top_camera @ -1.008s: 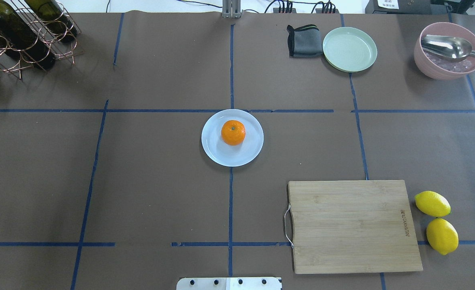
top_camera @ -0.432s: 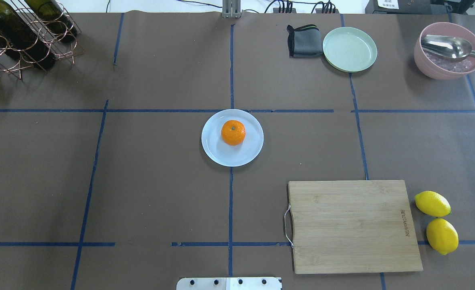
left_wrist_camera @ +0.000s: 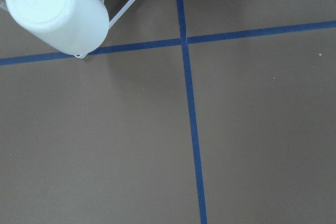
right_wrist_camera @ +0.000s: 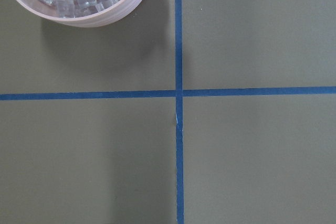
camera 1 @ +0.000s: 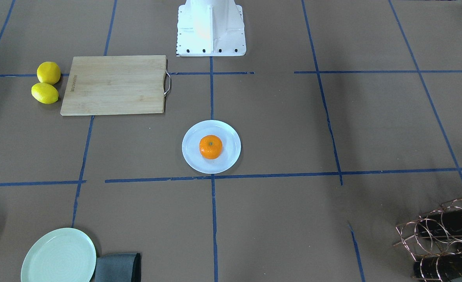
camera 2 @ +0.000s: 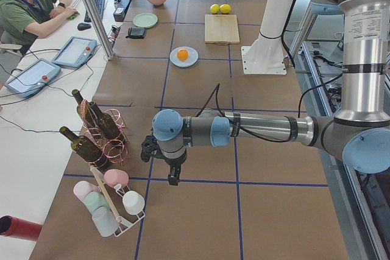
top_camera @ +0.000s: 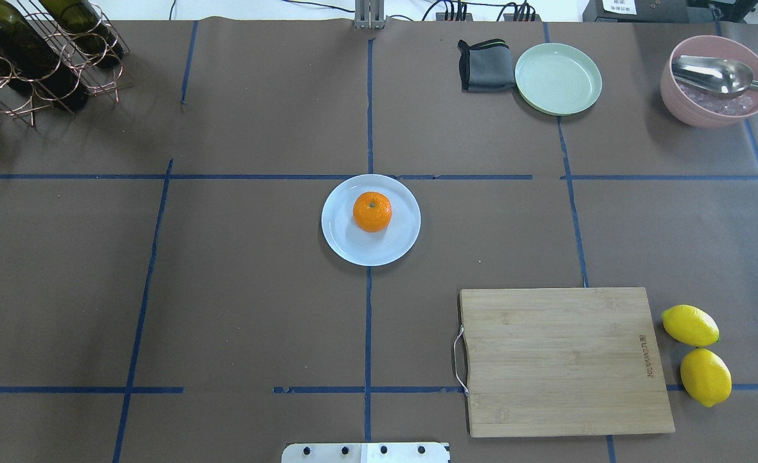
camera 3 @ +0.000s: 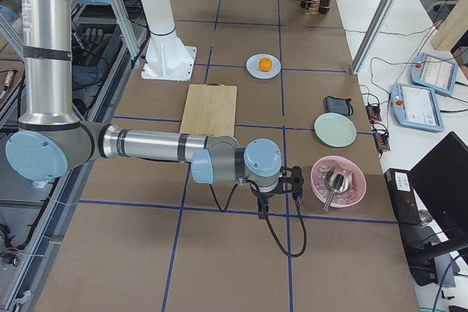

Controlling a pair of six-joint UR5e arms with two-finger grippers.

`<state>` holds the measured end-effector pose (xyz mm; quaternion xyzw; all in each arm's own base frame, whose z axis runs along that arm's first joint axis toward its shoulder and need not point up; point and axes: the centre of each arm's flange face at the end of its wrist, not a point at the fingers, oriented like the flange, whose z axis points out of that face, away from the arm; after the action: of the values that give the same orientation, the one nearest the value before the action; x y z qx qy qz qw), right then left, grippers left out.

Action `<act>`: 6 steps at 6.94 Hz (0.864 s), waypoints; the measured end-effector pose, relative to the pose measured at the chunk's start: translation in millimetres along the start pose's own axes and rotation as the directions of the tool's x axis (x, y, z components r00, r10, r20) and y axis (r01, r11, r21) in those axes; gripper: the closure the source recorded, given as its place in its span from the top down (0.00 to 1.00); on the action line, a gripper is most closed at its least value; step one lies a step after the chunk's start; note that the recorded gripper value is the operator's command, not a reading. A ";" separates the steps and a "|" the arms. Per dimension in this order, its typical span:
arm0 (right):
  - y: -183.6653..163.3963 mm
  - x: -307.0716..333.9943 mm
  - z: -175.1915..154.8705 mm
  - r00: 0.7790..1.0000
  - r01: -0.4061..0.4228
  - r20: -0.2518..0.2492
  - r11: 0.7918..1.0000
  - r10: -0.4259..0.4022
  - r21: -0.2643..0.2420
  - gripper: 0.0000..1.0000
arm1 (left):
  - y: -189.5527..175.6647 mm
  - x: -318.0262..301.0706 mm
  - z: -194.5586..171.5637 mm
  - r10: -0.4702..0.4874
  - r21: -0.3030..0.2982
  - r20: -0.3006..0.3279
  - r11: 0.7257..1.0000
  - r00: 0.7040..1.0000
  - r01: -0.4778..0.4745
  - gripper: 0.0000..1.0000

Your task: Pick orange to plate

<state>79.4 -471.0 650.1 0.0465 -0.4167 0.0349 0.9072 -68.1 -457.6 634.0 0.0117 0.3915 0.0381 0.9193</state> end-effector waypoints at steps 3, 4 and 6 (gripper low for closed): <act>0.7 0.7 0.5 1.000 0.000 0.000 1.000 0.000 0.000 1.00 | -1.1 0.5 -0.6 -0.009 0.002 0.000 1.000 1.000 0.009 1.00; 1.1 1.1 0.8 1.000 0.000 -0.001 1.000 0.000 0.001 1.00 | -1.2 0.5 -0.6 -0.010 0.003 0.000 1.000 1.000 0.010 1.00; 1.8 1.6 1.1 1.000 0.002 -0.001 1.000 -0.002 0.002 1.00 | -1.2 0.7 -0.8 -0.009 0.003 0.000 1.000 1.000 0.009 1.00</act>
<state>79.4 -469.2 652.1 0.0475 -0.4161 0.0345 0.9074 -68.1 -458.8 632.9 0.0112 0.3916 0.0333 0.9195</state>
